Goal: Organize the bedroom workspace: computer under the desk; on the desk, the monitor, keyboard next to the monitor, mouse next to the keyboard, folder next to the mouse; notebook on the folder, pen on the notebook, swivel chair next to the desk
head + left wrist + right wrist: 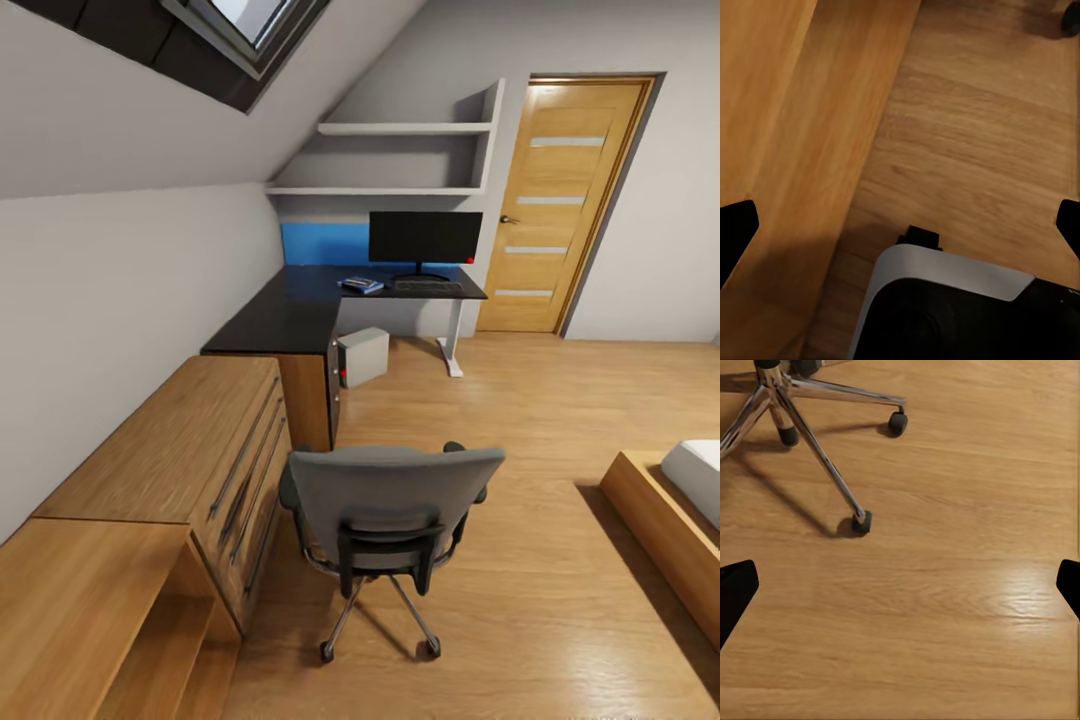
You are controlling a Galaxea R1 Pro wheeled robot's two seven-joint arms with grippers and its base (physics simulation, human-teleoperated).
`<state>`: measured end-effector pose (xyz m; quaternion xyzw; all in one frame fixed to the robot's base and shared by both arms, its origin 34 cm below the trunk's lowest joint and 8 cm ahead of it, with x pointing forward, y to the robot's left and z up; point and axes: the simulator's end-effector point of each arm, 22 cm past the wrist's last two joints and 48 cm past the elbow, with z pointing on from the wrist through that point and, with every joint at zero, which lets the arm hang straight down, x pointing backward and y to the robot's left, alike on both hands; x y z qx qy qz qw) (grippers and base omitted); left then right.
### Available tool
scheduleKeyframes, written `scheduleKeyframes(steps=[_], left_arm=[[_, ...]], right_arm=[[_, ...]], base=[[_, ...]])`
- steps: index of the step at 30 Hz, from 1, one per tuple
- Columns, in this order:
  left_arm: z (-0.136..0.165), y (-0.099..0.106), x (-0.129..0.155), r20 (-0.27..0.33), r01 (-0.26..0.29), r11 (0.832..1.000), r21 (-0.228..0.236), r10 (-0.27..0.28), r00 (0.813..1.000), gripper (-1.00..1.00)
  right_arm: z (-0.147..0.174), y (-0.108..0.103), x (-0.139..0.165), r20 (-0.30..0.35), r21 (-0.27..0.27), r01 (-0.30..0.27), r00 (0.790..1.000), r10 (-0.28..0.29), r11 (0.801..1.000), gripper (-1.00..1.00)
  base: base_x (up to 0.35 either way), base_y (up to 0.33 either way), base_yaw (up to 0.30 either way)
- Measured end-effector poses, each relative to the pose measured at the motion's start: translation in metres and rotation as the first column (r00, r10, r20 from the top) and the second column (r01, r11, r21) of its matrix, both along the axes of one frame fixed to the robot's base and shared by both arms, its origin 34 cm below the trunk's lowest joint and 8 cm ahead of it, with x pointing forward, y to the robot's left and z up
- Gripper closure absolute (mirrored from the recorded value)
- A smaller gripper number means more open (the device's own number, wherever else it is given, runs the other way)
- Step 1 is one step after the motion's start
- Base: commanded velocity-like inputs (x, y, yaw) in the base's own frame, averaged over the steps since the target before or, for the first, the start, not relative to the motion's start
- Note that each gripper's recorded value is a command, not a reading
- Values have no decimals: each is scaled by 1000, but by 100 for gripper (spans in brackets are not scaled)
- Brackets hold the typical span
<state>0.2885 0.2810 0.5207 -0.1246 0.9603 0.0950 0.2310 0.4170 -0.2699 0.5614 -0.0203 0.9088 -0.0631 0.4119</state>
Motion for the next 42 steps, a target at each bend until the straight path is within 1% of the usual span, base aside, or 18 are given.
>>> scheduleKeyframes(steps=[26, 42], left_arm=[[-41, 2, 1, 2, 0, 1000, 2, 0, 1000, -100], [-68, -1, -1, 3, -1, 1000, -1, 1, 1000, -100]], right_arm=[[-41, 1, 0, 0, 1, -2, 1000, 2, 1000, -100], [-69, 1, -1, -4, 0, -2, 1000, 2, 1000, -100]], base=[[-14, -5, 0], [0, 0, 0]])
